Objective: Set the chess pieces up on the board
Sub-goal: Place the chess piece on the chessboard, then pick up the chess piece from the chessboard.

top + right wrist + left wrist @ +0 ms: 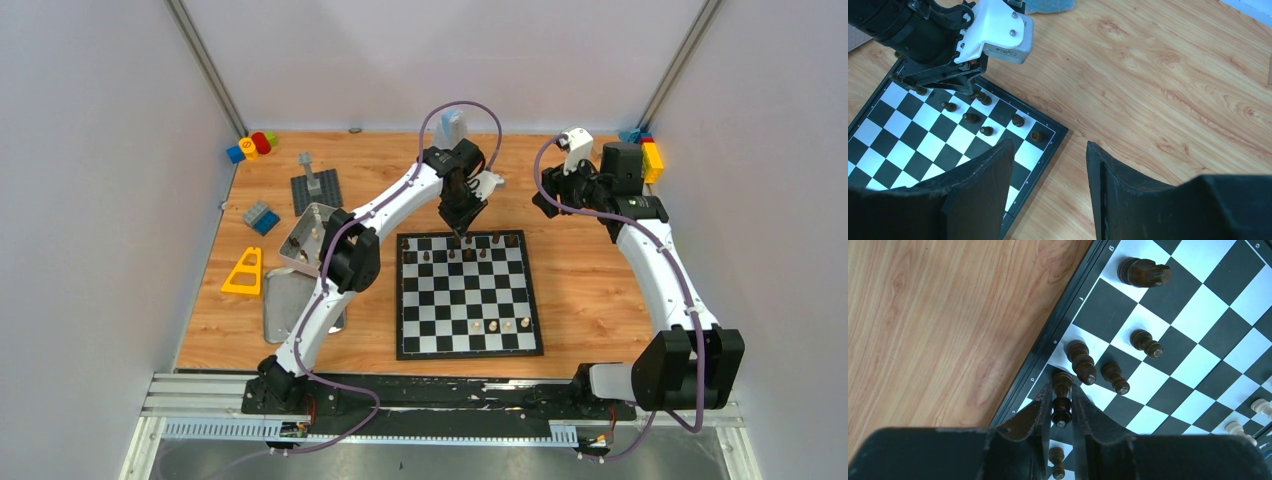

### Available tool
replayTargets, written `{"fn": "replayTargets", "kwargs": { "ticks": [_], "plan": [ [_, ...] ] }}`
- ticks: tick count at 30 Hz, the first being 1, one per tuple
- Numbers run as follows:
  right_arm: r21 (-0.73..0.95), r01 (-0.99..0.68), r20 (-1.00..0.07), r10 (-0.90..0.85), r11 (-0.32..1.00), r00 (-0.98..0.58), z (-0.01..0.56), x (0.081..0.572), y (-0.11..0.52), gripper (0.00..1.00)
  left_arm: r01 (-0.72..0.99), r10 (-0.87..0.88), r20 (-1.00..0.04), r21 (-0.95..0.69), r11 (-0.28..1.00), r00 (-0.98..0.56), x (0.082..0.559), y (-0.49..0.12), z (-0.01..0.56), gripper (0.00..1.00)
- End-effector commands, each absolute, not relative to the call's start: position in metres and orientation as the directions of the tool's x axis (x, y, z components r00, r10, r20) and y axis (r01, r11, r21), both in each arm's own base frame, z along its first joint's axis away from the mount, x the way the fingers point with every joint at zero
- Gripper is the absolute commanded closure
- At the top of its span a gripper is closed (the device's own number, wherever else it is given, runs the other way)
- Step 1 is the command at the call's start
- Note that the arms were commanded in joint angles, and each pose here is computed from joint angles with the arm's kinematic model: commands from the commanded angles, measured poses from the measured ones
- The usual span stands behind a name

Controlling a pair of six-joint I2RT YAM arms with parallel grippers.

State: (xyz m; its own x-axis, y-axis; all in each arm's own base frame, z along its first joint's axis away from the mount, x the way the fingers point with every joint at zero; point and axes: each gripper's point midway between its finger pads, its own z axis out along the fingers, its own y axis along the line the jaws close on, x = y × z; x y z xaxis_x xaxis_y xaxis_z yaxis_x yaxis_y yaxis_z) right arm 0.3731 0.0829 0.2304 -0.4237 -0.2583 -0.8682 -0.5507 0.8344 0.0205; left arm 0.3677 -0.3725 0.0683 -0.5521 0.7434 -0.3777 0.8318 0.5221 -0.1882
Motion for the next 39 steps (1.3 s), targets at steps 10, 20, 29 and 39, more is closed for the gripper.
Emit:
{"fn": "replayTargets", "kwargs": {
  "ticks": [10, 20, 29, 39],
  "plan": [
    [0.046, -0.597, -0.888, -0.241, 0.801, -0.392, 0.235, 0.374, 0.094, 0.44, 0.842, 0.735, -0.424, -0.153, 0.517, -0.529, 0.369, -0.377, 0.096, 0.53],
    [0.147, -0.633, -0.877, -0.197, 0.760, -0.439, 0.225, 0.372, 0.113, 0.45, 0.856, 0.741, -0.484, -0.036, 0.516, -0.467, 0.368, -0.353, 0.146, 0.37],
    [0.156, -0.656, -0.850, -0.237, 0.738, -0.470, 0.205, 0.379, 0.148, 0.46, 0.818, 0.706, -0.526, 0.033, 0.574, -0.474, 0.362, -0.292, 0.193, 0.35],
    [0.109, -0.717, -0.770, -0.398, 0.688, -0.498, 0.155, 0.393, 0.200, 0.49, 0.737, 0.609, -0.601, 0.048, 0.674, -0.518, 0.357, -0.230, 0.230, 0.35]
  ]
}}
